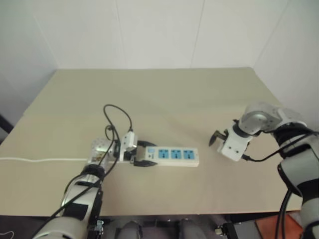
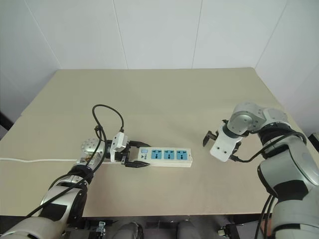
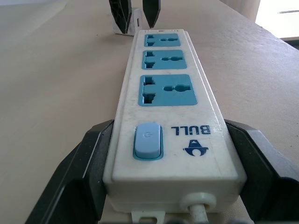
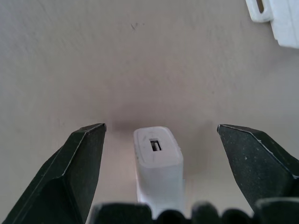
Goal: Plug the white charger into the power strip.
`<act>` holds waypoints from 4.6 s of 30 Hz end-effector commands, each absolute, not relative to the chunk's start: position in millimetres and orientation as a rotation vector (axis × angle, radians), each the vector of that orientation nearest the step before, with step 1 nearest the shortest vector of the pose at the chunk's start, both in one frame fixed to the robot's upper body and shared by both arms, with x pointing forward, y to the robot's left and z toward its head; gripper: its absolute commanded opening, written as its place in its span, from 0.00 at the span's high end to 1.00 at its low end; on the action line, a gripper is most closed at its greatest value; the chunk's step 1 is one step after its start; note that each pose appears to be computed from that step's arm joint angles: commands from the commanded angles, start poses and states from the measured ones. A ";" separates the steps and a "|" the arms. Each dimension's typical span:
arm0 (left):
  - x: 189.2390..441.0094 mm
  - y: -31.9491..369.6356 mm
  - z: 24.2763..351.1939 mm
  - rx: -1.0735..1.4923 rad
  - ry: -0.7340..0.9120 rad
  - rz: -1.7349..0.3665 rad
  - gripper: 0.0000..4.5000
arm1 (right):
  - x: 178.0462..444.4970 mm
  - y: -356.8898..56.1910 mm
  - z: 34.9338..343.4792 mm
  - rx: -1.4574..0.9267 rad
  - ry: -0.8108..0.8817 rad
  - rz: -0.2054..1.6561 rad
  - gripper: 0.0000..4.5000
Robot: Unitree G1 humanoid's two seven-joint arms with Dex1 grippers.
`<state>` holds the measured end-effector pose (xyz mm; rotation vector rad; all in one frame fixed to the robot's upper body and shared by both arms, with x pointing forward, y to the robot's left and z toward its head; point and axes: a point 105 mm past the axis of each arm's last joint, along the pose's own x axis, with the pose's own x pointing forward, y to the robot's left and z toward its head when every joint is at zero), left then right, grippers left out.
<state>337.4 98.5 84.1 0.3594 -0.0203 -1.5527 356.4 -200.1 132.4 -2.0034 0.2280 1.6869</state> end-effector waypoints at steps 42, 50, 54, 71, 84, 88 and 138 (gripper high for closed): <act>328.4 97.0 62.0 0.403 0.079 -1.582 0.27 | 385.5 -174.7 205.6 -1.375 -0.163 1.227 0.75; 327.2 100.6 62.8 0.323 0.118 -1.578 0.27 | 356.1 -140.2 229.6 -0.531 -0.351 1.256 0.75; 327.2 101.9 62.2 0.355 0.132 -1.582 0.27 | 342.0 -122.1 225.3 -0.371 -0.354 1.281 0.75; 329.2 100.3 60.5 0.393 0.150 -1.585 0.27 | 336.8 -67.1 192.6 -0.003 -0.214 1.388 0.75; 330.7 101.8 61.5 0.396 0.155 -1.581 0.27 | 337.4 -63.3 169.9 -0.056 -0.146 1.432 0.75; 331.1 101.4 62.0 0.389 0.152 -1.579 0.27 | 336.8 -60.4 166.4 -0.062 -0.149 1.439 0.75; 333.6 98.5 66.9 0.398 0.131 -1.582 0.27 | 337.3 -53.9 128.7 -0.133 -0.078 1.438 0.75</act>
